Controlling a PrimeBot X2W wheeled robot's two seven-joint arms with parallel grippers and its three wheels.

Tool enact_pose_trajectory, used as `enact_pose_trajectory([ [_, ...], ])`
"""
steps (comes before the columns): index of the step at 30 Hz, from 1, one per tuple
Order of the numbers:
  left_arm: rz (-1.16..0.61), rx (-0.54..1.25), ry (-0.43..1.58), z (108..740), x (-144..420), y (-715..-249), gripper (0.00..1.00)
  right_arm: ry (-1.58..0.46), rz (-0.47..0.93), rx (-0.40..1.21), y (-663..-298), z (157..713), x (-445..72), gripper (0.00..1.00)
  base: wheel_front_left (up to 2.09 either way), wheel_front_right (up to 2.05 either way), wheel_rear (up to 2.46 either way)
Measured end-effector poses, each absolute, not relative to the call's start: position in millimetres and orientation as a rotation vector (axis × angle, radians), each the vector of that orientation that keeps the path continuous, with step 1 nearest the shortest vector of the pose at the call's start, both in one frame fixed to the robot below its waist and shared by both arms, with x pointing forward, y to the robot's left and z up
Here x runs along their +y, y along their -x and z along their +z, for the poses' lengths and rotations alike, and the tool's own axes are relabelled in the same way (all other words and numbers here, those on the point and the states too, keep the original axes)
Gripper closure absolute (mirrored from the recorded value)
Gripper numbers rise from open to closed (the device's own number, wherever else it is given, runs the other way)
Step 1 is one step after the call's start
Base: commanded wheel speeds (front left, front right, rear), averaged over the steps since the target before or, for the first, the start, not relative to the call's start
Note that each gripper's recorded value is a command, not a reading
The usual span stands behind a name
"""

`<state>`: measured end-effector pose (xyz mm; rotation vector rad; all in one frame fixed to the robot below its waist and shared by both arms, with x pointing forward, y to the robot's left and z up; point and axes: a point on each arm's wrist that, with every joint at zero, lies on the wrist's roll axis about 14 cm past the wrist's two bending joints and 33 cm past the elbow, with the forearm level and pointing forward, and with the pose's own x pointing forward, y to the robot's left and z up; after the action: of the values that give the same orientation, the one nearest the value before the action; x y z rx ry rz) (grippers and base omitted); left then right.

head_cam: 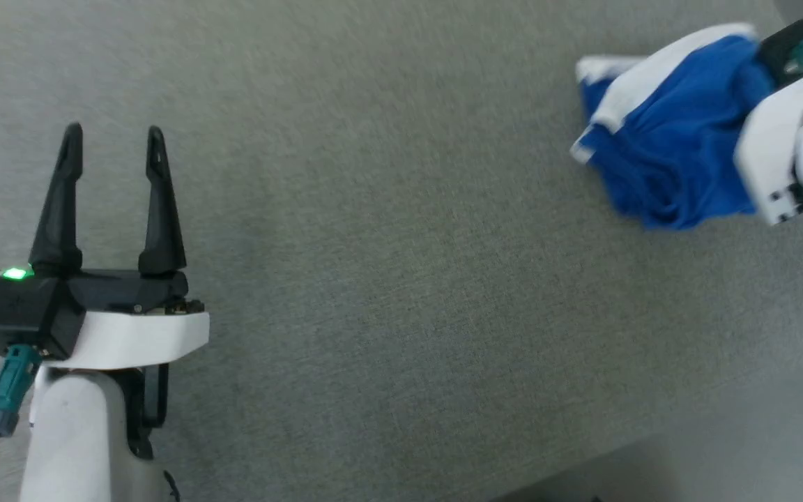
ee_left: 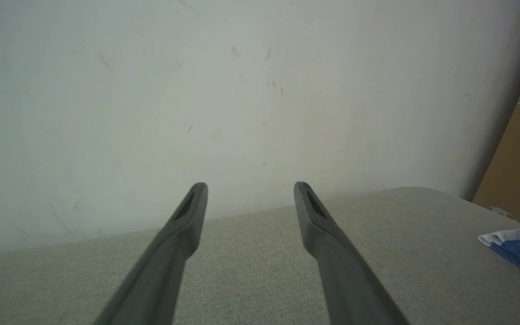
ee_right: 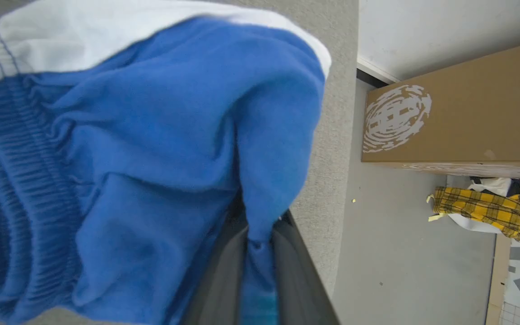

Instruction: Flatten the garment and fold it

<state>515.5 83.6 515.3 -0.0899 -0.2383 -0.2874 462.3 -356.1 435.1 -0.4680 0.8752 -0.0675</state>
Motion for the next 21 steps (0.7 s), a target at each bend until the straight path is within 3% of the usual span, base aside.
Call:
enact_pose_trajectory([
  [5,-0.316,-0.149,0.087,471,73,-532,0.0,0.48,-0.234,0.944,-454,421,-423,1.0,0.0,0.0,0.0],
  [11,-0.305,-0.092,0.083,440,76,-540,0.0,0.477,-0.32,0.956,-453,412,-454,1.0,0.0,0.0,0.0],
  [12,-0.304,-0.08,0.084,434,77,-541,0.0,0.479,-0.326,0.945,-456,411,-457,0.78,0.0,0.0,0.0],
  [13,-0.303,-0.071,0.085,430,77,-542,0.0,0.487,-0.331,0.939,-458,410,-460,0.0,0.0,0.0,0.0],
  [21,-0.272,-0.059,0.108,424,82,-537,0.0,0.457,-0.39,0.901,-453,416,-476,0.0,0.0,0.0,0.0],
])
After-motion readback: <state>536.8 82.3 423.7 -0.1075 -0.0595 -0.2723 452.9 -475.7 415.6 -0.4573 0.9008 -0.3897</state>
